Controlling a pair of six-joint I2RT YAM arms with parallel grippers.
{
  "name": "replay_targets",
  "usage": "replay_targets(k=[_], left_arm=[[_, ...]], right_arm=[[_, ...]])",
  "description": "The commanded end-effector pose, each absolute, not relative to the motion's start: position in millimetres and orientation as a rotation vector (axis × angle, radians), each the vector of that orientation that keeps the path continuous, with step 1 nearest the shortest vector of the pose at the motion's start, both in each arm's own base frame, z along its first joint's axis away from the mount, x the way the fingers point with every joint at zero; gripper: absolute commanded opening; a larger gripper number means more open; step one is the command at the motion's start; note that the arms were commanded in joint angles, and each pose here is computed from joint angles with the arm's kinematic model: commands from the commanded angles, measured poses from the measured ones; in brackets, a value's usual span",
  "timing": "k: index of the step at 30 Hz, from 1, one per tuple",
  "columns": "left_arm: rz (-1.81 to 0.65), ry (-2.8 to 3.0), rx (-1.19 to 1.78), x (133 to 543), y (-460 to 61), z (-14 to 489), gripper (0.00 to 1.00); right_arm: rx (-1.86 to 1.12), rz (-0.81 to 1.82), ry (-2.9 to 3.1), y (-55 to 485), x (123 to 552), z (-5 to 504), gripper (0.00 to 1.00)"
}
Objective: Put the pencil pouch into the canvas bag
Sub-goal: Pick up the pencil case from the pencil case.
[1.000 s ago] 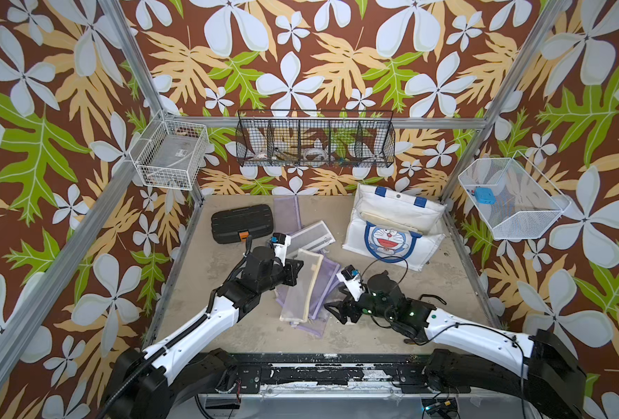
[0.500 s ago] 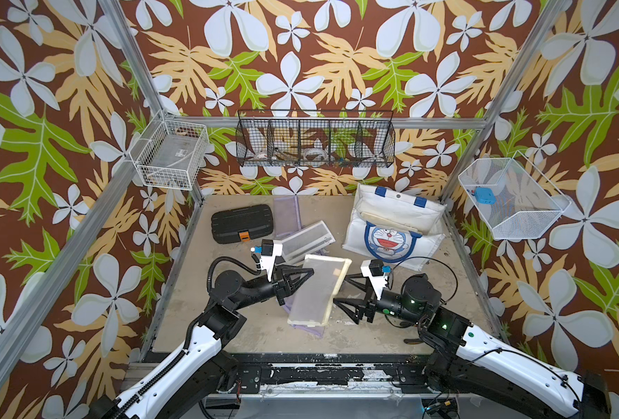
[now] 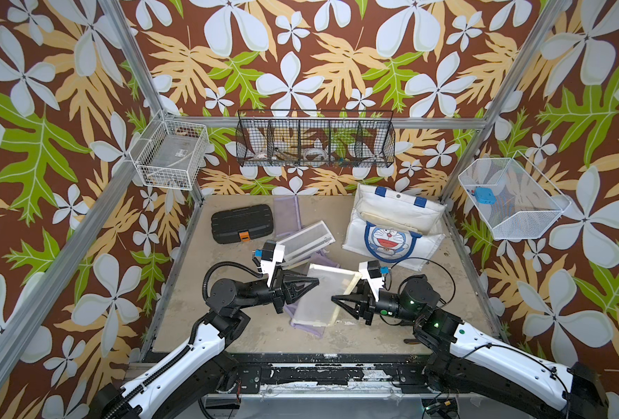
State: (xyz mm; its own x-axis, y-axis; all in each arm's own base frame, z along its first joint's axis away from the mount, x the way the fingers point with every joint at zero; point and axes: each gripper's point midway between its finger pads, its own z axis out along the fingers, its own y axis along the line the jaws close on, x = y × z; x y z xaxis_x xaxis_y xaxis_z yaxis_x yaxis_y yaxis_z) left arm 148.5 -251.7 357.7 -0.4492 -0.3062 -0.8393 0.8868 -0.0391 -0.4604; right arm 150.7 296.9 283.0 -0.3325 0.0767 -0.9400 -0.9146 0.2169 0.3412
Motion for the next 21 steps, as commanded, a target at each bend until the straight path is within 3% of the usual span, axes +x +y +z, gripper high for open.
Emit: replay_targets(k=[1,3,4,6,7,9,11,15,21], left_arm=[[-1.648,1.263,0.677,146.6,-249.4,364.9,0.00],[-1.629,1.287,0.638,153.8,-249.2,361.2,0.01],[-1.613,1.304,0.621,158.2,-249.5,358.6,0.12],[-1.556,1.371,0.560,173.4,-250.2,349.4,0.47],[-1.515,1.412,0.528,182.1,-249.7,343.2,0.59],[-1.399,1.512,0.434,204.6,-245.5,327.2,0.79],[-1.269,1.602,0.348,224.9,-237.4,311.0,0.88],[-1.059,1.735,0.227,250.0,-218.5,280.5,0.93],[-1.018,1.743,0.190,247.6,-207.4,270.3,0.92]], right_arm=[[-0.841,1.339,1.452,297.7,143.1,300.7,0.13],[-0.829,1.299,1.474,293.6,145.9,298.4,0.00],[-0.821,1.275,1.482,290.8,147.2,297.7,0.00],[-0.784,1.185,1.527,281.3,155.8,293.1,0.00],[-0.767,1.133,1.549,276.3,160.6,291.4,0.00],[-0.726,0.993,1.603,261.9,173.3,289.0,0.00],[-0.660,0.826,1.662,243.5,190.8,288.9,0.00],[-0.562,0.487,1.726,208.8,225.0,308.7,0.00],[-0.541,-0.053,1.764,172.6,280.2,362.0,0.00]])
